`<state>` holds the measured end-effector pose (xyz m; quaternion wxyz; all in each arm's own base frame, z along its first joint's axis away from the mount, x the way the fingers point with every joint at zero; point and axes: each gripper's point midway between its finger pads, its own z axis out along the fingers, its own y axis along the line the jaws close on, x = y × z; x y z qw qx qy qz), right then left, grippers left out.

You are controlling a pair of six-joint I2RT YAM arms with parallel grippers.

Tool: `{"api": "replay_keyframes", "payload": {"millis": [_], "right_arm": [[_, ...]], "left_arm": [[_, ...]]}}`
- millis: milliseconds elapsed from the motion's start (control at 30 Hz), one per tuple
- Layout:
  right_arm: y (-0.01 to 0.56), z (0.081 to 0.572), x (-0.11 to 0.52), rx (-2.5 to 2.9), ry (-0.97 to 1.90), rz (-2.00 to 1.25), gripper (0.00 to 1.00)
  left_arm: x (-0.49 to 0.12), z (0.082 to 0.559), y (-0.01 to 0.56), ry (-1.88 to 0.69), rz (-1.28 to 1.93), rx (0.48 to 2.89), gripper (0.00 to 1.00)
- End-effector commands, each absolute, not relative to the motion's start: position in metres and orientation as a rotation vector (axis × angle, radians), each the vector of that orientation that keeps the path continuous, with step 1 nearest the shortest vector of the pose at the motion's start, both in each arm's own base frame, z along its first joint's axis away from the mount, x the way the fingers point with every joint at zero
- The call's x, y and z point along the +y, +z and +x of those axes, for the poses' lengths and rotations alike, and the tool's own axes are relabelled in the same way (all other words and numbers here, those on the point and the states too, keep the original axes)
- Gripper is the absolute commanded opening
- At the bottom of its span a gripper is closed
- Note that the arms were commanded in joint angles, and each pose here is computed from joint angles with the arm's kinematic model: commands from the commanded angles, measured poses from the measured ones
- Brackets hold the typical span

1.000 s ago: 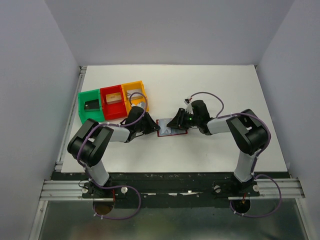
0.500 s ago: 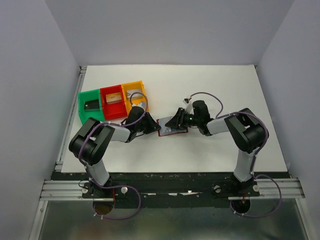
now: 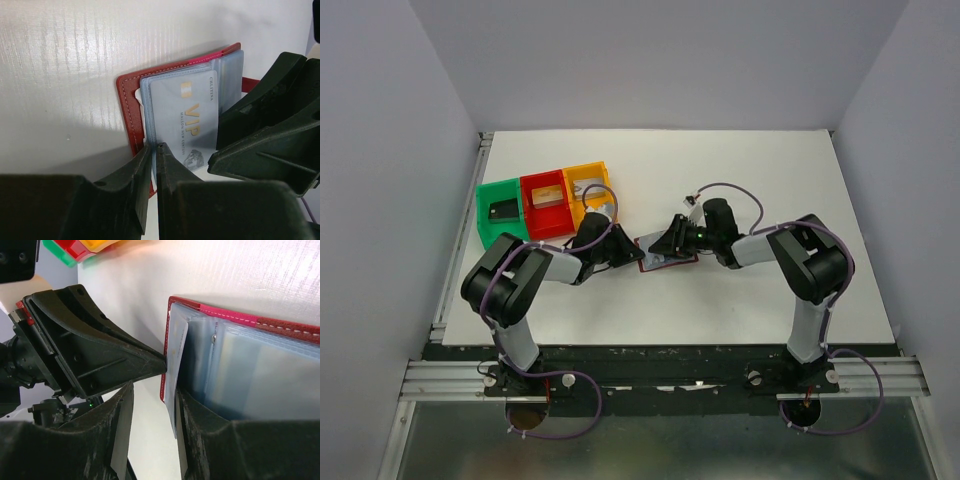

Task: Take the credit cards out of the card holder
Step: Remove the credit card from the card holder.

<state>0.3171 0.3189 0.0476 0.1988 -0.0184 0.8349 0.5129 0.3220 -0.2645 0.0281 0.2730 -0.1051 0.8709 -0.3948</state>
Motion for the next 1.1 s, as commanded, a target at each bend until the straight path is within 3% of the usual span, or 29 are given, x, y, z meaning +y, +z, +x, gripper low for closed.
{"api": "replay_keyframes", "payload": {"millis": [0, 300, 567, 1067], "right_arm": [[0.043, 0.31, 0.327, 2.372, 1.479, -0.108, 0.45], [0.035, 0.304, 0.329, 2.427, 1.491, -0.132, 0.45], [0.036, 0.303, 0.323, 2.431, 1.447, -0.128, 0.43], [0.048, 0.301, 0.32, 2.403, 1.443, -0.122, 0.42]], "left_arm": [[-0.276, 0.307, 0.015, -1.085, -0.237, 2.413, 0.25], [-0.281, 0.308, 0.02, -1.108, -0.218, 2.403, 0.26], [-0.274, 0.306, 0.032, -1.076, -0.215, 2.384, 0.36], [-0.259, 0.303, 0.027, -0.981, -0.252, 2.399, 0.38]]}}
